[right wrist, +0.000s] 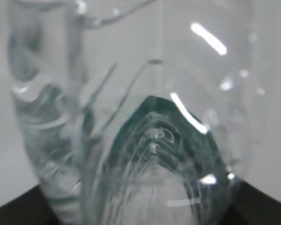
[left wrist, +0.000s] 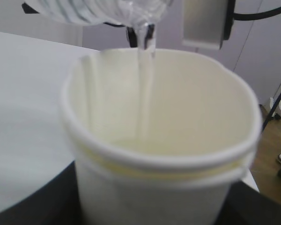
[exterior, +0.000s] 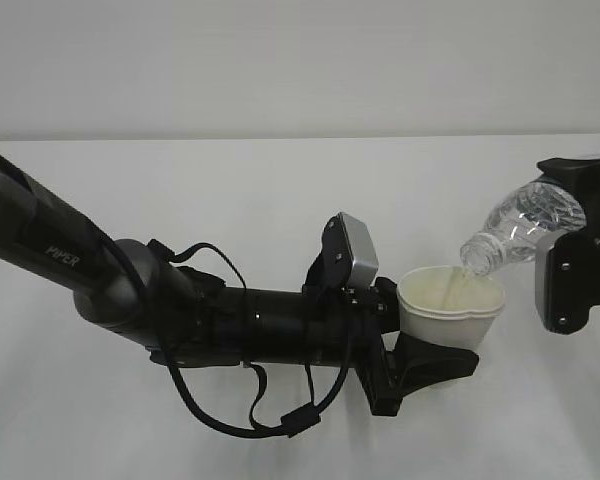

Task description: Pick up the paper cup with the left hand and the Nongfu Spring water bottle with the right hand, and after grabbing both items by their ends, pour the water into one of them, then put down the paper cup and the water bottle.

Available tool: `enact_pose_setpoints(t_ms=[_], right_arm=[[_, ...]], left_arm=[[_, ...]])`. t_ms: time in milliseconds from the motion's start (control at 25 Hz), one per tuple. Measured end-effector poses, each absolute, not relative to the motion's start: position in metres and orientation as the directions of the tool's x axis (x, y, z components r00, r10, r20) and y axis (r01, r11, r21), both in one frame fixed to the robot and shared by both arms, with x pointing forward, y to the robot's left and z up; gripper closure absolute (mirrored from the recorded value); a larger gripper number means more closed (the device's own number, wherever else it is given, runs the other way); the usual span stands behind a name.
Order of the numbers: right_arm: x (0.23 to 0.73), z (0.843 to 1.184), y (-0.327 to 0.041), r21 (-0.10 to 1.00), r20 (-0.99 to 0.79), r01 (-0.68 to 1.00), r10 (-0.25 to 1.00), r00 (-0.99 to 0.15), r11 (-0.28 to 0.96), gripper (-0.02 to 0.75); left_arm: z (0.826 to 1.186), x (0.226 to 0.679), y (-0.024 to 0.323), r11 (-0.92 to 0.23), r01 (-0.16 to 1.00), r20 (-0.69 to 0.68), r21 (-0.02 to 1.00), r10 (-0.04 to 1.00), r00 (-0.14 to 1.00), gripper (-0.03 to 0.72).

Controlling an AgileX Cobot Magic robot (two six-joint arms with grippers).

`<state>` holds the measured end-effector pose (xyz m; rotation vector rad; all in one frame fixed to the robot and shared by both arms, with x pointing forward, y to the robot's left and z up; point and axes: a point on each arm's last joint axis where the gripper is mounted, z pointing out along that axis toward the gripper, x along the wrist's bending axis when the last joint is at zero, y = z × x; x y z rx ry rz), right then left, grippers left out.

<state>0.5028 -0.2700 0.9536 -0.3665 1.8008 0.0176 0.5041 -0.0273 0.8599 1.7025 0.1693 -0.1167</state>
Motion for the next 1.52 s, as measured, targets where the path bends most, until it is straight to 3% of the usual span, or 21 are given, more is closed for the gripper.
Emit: enact_pose_setpoints(t_ms=[1520], right_arm=[[0.5028, 0.9536, -0.2700, -0.204, -0.943, -0.261, -0.261, -0.207, 0.943, 0.288]], left_arm=[[0.8599, 0.5041, -0.0273, -0.132, 0.179, -0.175, 0.975, 0.045, 0.984, 0.253]])
